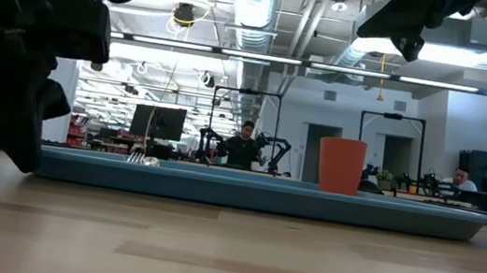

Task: Pick and place plate/cup/fork/spoon on tray
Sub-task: Adjust the blue serving tray, then put the light orange plate to the right of the orange spoon on the blue serving tray

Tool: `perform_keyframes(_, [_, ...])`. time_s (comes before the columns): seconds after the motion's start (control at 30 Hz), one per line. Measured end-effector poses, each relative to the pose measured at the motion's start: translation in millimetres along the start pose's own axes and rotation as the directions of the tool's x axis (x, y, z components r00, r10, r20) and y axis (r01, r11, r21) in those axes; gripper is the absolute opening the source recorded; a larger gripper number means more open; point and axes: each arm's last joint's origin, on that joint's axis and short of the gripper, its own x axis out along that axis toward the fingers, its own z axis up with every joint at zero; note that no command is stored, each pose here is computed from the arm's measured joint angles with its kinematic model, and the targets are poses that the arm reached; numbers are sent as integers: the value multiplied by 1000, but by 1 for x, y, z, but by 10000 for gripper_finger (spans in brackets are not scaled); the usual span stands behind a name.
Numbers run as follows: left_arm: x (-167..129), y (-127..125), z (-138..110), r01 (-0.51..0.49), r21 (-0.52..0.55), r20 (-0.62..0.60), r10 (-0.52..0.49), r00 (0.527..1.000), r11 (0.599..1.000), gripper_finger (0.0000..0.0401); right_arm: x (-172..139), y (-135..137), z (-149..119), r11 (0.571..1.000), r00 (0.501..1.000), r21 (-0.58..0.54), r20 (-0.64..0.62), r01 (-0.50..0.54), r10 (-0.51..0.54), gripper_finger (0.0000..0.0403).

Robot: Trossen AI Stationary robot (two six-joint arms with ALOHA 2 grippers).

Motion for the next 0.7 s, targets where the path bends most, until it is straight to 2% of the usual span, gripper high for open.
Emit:
perform_keyframes(0.27, [-1,1,-1,2,-7,-17,-2,1000,1000,0,0,0,0,1000,1000,-1,0,0,0,7])
perform_keyframes(0.43, [-8,-1,1,43,-24,-27,-44,999,999,0,0,0,0,1000,1000,-1,-1,-2,2,7])
perform_keyframes(0.57, [-25,-7,5,121,-29,-10,-121,993,992,0,0,3,-2,1000,1000,-4,-12,-15,15,7])
perform_keyframes(0.7, [-52,-8,7,180,-48,23,-180,983,982,0,-3,10,-11,999,993,16,-112,-42,44,7])
